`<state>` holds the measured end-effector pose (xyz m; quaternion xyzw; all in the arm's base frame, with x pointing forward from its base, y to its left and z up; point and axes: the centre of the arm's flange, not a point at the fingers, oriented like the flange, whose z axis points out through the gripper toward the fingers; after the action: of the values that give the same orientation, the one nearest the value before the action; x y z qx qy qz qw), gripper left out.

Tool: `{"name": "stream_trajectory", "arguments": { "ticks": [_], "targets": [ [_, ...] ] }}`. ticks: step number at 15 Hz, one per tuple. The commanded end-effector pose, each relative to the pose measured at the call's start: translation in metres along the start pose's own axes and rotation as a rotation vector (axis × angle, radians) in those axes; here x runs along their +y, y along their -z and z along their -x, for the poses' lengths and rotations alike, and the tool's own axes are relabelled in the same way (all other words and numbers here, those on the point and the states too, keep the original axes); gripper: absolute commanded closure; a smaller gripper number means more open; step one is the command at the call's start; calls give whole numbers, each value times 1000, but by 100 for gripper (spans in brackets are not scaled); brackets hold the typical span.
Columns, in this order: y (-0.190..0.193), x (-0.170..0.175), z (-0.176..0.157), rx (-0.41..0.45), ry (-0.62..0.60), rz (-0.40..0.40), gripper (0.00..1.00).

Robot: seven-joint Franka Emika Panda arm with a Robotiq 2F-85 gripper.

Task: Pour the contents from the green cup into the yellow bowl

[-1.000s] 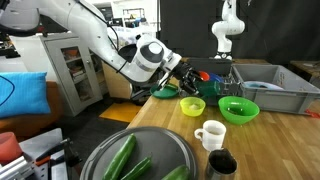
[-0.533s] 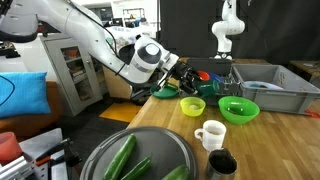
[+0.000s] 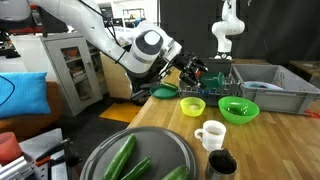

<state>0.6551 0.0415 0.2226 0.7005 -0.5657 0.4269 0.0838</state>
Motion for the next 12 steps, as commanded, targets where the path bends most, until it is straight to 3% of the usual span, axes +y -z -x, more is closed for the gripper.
{"name": "stream_trajectory", "arguments": {
  "ticks": [1, 7, 12],
  "targets": [
    [26, 6, -36, -138, -118, -4, 47],
    [52, 15, -73, -340, -231, -1, 47],
    [67, 27, -62, -553, -239, 4, 47]
  ]
}}
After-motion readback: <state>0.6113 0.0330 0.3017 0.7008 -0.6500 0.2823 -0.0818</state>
